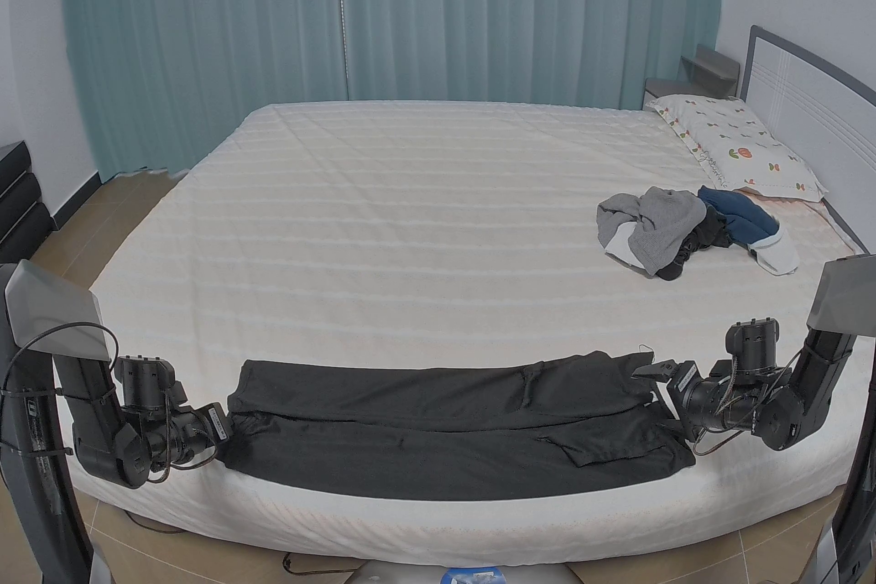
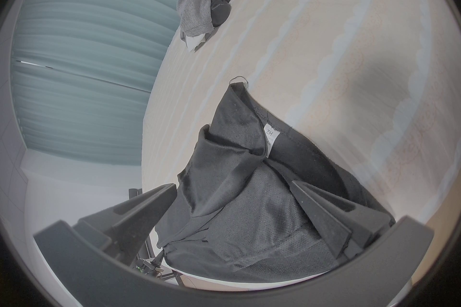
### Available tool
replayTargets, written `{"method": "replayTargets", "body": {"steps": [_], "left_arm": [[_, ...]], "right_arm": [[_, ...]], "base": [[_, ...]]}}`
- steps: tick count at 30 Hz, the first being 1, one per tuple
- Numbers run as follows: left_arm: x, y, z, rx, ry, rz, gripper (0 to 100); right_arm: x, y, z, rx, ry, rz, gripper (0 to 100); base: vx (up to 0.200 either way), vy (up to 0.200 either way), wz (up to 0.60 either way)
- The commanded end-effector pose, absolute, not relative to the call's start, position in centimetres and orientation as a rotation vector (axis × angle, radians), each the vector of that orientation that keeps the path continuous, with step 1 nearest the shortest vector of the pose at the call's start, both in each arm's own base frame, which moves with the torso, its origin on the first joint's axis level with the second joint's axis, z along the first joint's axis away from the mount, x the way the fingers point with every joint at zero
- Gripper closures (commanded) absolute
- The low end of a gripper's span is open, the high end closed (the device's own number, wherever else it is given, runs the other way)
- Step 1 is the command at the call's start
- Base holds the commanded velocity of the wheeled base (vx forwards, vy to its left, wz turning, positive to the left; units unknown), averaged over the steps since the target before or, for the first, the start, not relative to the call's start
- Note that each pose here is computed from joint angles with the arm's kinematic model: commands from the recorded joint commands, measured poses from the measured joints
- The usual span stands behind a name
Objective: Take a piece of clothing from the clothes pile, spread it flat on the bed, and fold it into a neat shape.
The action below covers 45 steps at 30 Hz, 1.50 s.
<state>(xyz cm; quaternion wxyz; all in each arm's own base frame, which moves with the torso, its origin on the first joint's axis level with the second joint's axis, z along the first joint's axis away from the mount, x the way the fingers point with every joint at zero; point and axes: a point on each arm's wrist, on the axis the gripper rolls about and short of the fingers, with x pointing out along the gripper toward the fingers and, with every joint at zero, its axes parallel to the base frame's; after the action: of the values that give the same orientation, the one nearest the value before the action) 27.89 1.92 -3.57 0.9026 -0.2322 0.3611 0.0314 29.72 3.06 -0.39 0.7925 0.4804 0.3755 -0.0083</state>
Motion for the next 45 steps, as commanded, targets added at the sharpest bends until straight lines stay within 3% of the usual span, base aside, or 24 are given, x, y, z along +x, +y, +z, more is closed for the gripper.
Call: {"method": "replayTargets", "body": {"steps": [1, 10, 11, 26, 34, 45], "left_arm": [[27.9, 2.0, -3.6, -0.481, 0.747, 0.067, 100], [27.9, 1.9, -3.6, -0.478, 0.748, 0.064, 100], [27.9, 1.9, -3.6, -0.478, 0.748, 0.064, 0], [28.9, 2.7, -2.4, -0.563, 0.675, 0.082, 0], [29.4, 2.6, -1.9, -0.673, 0.667, 0.029, 0], [29.6, 2.5, -2.1, -0.762, 0.686, -0.013, 0]], "right_arm": [[29.7, 3.1, -0.4, 1.032, 0.809, -0.017, 0], [29.7, 3.1, -0.4, 1.031, 0.809, -0.017, 0], [29.7, 3.1, -0.4, 1.031, 0.809, -0.017, 0], [29.3, 3.2, -0.2, 1.028, 0.811, -0.016, 0], [27.2, 4.7, 3.6, 1.001, 0.757, 0.080, 0], [27.6, 8.7, 3.5, 0.936, 0.892, 0.119, 0]], "base": [[0.000, 0.000, 0.00], [0.000, 0.000, 0.00], [0.000, 0.000, 0.00], [0.000, 0.000, 0.00], [0.000, 0.000, 0.00], [0.000, 0.000, 0.00]]}}
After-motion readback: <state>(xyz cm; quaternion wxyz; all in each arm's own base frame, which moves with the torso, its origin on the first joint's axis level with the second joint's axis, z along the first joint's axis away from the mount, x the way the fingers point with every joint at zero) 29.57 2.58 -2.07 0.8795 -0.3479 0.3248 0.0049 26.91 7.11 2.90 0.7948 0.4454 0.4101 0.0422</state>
